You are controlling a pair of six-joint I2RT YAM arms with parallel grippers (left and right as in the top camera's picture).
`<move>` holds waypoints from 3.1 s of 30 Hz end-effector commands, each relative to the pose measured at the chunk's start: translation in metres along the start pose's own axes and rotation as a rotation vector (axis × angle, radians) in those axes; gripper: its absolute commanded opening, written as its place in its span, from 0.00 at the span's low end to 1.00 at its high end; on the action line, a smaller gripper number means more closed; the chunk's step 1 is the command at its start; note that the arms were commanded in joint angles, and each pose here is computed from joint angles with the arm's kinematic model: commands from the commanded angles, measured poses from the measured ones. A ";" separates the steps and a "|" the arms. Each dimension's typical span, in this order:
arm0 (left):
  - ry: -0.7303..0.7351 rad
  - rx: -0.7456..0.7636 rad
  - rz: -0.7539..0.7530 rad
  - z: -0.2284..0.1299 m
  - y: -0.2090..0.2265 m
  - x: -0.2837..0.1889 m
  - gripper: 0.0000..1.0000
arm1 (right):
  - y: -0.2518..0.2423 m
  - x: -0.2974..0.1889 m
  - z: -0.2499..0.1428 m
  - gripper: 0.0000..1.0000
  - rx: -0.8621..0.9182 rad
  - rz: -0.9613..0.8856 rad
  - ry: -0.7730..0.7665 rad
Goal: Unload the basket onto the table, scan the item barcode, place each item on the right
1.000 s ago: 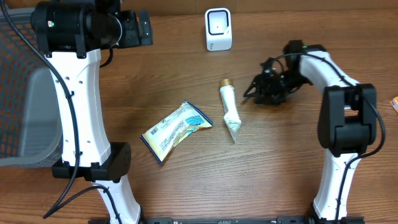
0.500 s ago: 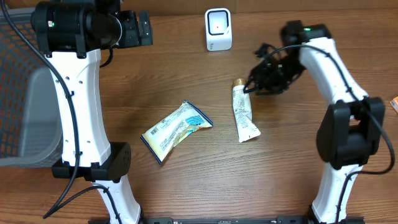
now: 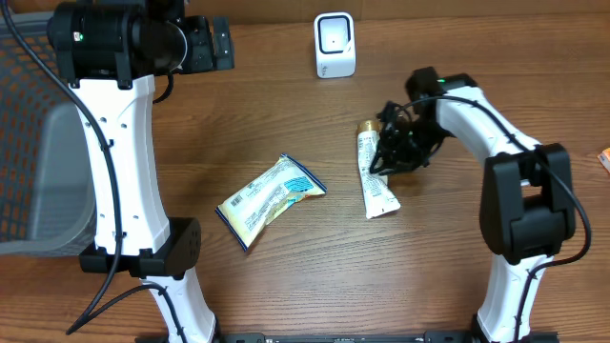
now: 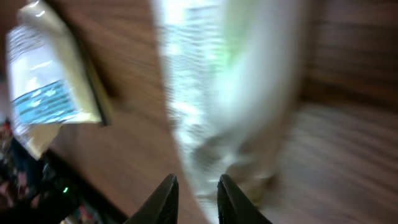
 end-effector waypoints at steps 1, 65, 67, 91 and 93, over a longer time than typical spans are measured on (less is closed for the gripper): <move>-0.028 0.021 -0.006 -0.001 0.000 -0.011 1.00 | -0.031 0.002 -0.015 0.23 0.100 -0.112 0.034; -0.028 0.021 -0.006 -0.001 0.000 -0.011 1.00 | -0.005 0.028 0.024 0.04 0.095 -0.244 -0.154; -0.028 0.021 -0.006 -0.001 0.000 -0.011 1.00 | -0.003 0.020 0.027 0.04 0.098 -0.276 -0.155; -0.028 0.021 -0.006 -0.001 0.000 -0.011 1.00 | 0.014 -0.002 0.008 0.21 0.202 -1.007 -0.022; -0.029 0.021 -0.006 -0.001 0.000 -0.011 0.99 | 0.026 0.005 0.008 0.31 0.184 -0.954 -0.014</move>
Point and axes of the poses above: each gripper's point midway between its finger pads, its own x axis out along the fingers, its own y axis along the line the jaws close on, z = x × y, the point moved 9 cm from there along -x, back along the fingers, and after that the axes turned 11 degrees about -x, right-handed, at the moved point
